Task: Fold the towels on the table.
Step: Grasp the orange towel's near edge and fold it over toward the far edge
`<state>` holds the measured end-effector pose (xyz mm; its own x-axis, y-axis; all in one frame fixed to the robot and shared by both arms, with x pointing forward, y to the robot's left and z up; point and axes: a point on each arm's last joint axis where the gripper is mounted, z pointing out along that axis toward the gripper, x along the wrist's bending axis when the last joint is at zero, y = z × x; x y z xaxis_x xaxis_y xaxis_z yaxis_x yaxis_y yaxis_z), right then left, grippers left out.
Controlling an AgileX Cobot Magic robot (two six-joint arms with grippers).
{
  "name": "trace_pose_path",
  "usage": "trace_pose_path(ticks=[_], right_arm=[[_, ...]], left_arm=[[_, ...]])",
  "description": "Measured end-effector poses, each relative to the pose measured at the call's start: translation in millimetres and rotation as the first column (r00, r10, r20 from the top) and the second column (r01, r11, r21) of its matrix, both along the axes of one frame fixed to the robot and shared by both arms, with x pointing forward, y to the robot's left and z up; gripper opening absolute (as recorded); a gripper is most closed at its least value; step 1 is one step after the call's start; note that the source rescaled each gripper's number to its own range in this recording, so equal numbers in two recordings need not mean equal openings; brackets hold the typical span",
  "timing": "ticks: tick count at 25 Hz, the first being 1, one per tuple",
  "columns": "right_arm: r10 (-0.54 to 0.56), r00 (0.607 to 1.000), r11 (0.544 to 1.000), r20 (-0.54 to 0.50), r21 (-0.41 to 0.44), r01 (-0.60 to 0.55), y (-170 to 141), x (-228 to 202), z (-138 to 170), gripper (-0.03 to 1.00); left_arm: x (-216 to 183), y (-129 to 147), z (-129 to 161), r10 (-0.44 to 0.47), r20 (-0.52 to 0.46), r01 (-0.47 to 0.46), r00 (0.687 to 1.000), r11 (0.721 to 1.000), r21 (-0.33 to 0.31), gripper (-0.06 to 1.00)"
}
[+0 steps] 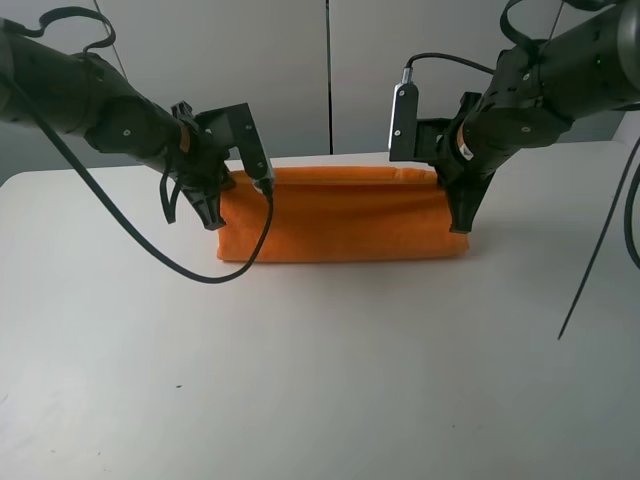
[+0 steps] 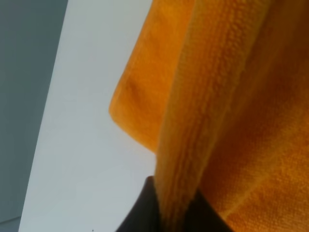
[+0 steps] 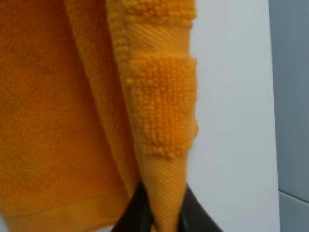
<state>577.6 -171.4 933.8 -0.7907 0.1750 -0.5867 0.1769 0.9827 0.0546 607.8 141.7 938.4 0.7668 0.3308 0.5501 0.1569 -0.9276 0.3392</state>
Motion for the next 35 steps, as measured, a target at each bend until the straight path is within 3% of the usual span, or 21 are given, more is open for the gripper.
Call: trace_pose_path(ticks=[11, 35], right_arm=[[0.023, 1.000, 0.999, -0.016, 0.023, -0.023, -4, 8, -19, 0.00], [0.007, 0.999, 1.000, -0.047, 0.021, -0.006, -7, 10, -34, 0.00]], left_arm=[[14, 9, -3, -0.018, 0.078, 0.022, 0.997, 0.998, -0.056, 0.00], [38, 0, -39, -0.020, 0.041, 0.022, 0.999, 0.999, -0.050, 0.00]])
